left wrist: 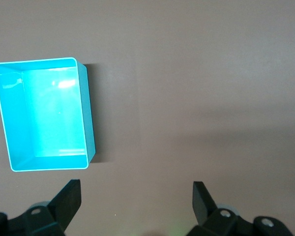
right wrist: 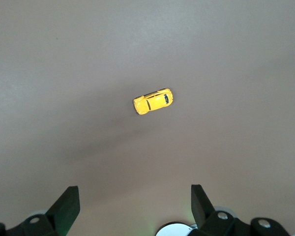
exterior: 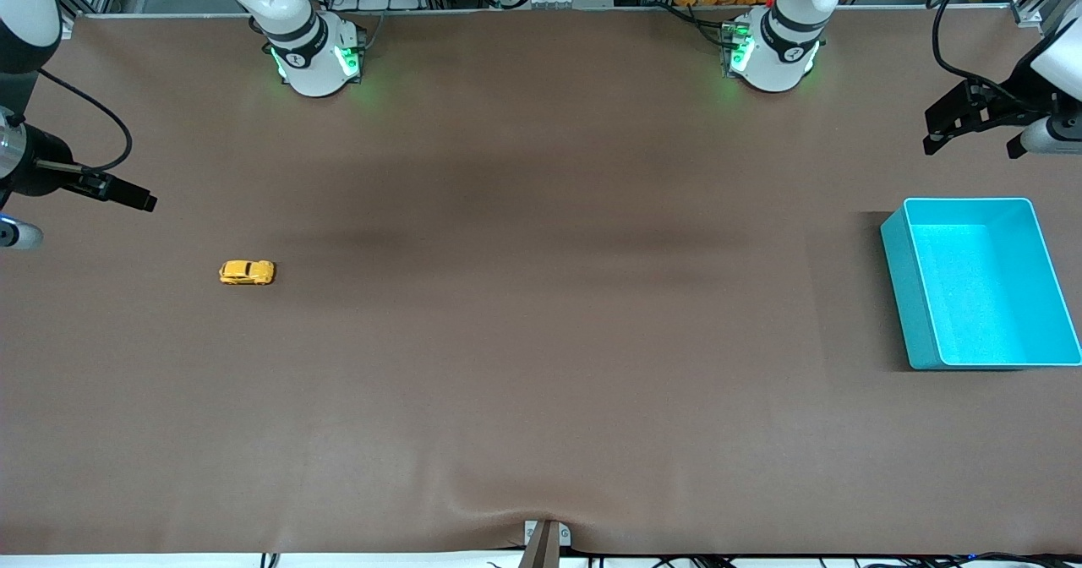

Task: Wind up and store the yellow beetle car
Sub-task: 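Move the right gripper over the yellow beetle car, then lower the open right gripper around the yellow car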

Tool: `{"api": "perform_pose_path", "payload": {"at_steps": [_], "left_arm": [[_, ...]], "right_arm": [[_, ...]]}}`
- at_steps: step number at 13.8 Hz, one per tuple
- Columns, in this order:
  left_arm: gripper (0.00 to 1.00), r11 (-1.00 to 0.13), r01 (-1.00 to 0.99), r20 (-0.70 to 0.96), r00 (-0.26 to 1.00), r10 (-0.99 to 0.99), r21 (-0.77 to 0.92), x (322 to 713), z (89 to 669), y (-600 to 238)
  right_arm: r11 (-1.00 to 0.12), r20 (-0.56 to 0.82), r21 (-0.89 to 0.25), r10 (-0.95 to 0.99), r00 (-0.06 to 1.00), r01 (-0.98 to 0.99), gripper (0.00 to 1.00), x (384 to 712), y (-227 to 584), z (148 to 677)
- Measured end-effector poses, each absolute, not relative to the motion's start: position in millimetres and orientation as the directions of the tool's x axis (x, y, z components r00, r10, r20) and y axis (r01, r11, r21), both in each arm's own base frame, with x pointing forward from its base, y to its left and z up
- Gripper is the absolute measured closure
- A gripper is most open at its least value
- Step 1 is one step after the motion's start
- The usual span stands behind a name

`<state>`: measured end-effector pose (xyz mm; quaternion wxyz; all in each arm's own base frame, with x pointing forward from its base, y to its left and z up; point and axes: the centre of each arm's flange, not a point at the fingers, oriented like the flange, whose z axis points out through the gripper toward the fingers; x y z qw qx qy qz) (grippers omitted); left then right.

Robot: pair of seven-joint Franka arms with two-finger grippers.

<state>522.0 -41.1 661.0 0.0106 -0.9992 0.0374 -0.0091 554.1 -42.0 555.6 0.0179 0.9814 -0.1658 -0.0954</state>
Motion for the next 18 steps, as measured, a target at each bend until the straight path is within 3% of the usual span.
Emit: {"api": "perform_pose_path", "payload": {"at_steps": [7, 14, 18], "left_arm": [[0.00, -0.997, -0.077, 0.017, 0.997, -0.078, -0.022, 521.9, 661.0, -42.6], [0.00, -0.997, -0.078, 0.018, 0.997, -0.078, -0.022, 521.8, 661.2, -43.0], [0.00, -0.997, -0.078, 0.018, 0.997, -0.078, -0.022, 521.8, 661.2, -43.0]], "right_arm": [[-0.820, -0.181, 0.126, -0.572, 0.800, -0.558, 0.00, 563.0, -42.1, 493.2], [-0.518, -0.123, 0.174, -0.856, 0.503, -0.838, 0.00, 561.6, -28.8, 415.3], [-0.284, -0.117, 0.146, -0.956, 0.269, -0.948, 0.00, 559.0, -29.6, 394.2]]}}
